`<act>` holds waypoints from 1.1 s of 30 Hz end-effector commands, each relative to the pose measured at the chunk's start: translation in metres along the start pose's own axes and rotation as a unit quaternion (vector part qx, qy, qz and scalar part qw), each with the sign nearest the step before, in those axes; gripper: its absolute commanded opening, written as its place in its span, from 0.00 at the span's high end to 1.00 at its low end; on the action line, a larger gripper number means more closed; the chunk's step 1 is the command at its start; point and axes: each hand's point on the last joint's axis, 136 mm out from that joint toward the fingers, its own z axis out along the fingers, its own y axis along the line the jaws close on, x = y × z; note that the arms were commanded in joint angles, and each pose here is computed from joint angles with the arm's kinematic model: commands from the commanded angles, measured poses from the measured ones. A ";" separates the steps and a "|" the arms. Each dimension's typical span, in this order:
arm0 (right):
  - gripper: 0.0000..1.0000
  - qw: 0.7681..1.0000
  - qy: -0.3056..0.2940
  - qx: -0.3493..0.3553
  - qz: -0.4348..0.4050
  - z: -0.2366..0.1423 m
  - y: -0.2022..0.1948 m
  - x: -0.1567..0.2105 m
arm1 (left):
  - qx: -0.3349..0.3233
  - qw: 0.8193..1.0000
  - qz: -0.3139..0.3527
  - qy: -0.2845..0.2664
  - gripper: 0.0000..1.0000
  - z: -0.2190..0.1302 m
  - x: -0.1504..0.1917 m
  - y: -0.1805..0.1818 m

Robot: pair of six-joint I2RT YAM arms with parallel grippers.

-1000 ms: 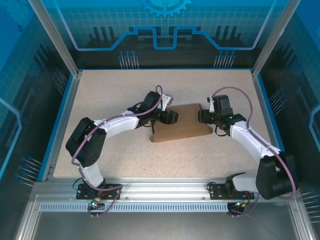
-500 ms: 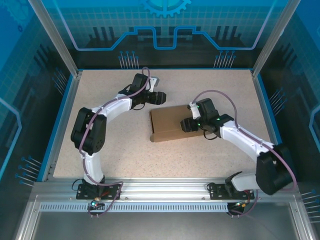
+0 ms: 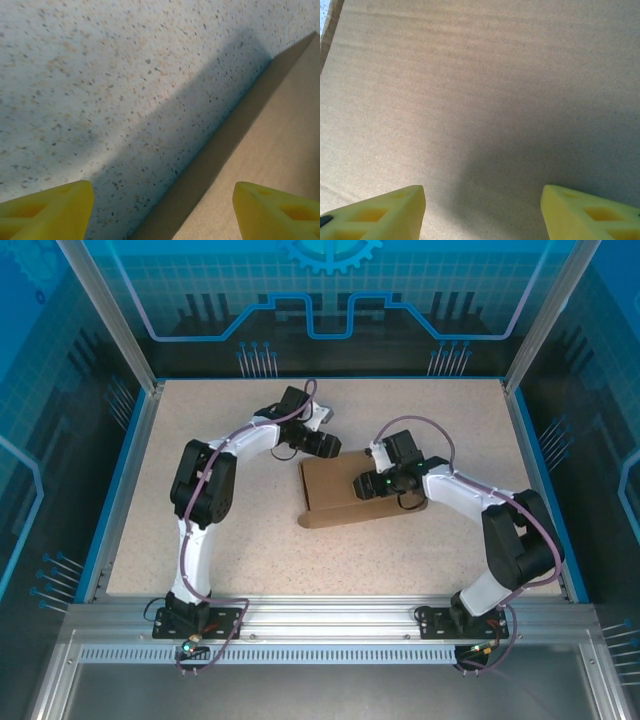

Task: Fold the paper box

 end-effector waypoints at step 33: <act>0.17 0.984 -0.041 -0.067 0.157 -0.042 -0.026 0.034 | 0.053 0.997 -0.048 0.022 0.37 -0.010 0.033 -0.019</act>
